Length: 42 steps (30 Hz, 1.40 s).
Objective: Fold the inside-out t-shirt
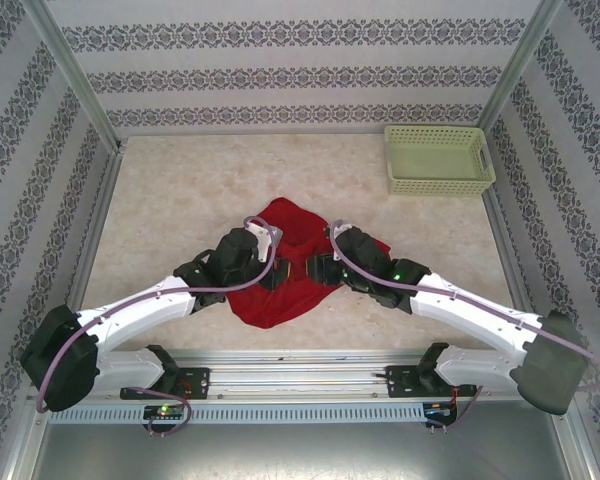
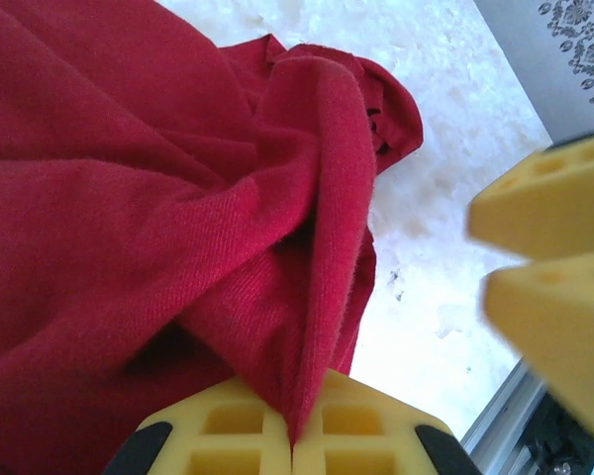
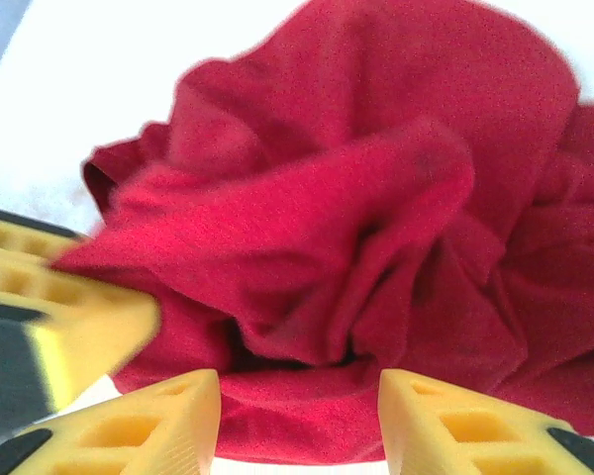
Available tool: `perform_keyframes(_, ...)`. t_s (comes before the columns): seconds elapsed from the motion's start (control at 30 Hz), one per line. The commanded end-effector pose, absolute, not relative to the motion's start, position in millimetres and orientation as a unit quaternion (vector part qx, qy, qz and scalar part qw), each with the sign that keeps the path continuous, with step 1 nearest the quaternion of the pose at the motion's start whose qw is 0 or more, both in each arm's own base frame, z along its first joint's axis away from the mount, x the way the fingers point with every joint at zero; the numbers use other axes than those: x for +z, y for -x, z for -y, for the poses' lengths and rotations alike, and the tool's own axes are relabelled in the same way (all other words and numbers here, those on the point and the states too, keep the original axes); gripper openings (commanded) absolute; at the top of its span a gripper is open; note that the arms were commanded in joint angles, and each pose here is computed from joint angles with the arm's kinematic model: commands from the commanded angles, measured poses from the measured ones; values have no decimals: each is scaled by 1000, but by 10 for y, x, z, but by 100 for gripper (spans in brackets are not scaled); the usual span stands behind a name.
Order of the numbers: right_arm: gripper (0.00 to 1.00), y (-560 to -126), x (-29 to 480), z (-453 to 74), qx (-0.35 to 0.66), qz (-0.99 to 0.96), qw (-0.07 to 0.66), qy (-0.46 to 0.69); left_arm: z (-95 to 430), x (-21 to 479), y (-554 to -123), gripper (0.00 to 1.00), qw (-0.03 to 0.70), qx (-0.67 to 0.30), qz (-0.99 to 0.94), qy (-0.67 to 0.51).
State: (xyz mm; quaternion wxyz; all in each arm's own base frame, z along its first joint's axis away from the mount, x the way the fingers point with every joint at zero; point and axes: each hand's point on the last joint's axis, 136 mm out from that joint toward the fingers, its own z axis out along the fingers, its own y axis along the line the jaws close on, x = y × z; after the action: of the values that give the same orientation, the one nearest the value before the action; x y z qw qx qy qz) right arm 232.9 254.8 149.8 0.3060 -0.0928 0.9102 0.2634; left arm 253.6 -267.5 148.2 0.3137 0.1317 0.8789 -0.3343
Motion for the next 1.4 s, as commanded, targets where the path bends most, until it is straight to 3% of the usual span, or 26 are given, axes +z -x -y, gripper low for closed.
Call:
perform_keyframes(0.0,46,-2333,1430,-2705,309,-904,289,59,2738,1683,-2613,0,334,-361,-862,-123)
perform_keyframes(0.5,43,-2498,1303,-2996,311,-906,276,80,2733,1711,-2549,0,329,-372,-859,-124)
perform_keyframes(0.63,32,-2534,1256,-3016,299,-910,274,83,2722,1697,-2545,0,329,-370,-860,-124)
perform_keyframes(0.83,0,-2462,1435,-2958,300,-906,283,97,2499,1557,-2708,0,329,-316,-886,-86)
perform_keyframes(0.97,0,-2300,1785,-3010,423,-860,270,90,2226,1336,-2964,0,299,-286,-910,-24)
perform_keyframes(1.07,0,-2253,1967,-2951,451,-843,279,90,2197,1196,-3037,0,275,-261,-925,-30)
perform_keyframes(1.23,0,-2307,2060,-2804,471,-828,297,67,2175,1090,-2973,19,251,-235,-938,-42)
perform_keyframes(1.37,0,-2339,2073,-2769,469,-827,304,63,2268,1316,-2741,39,285,-225,-927,-92)
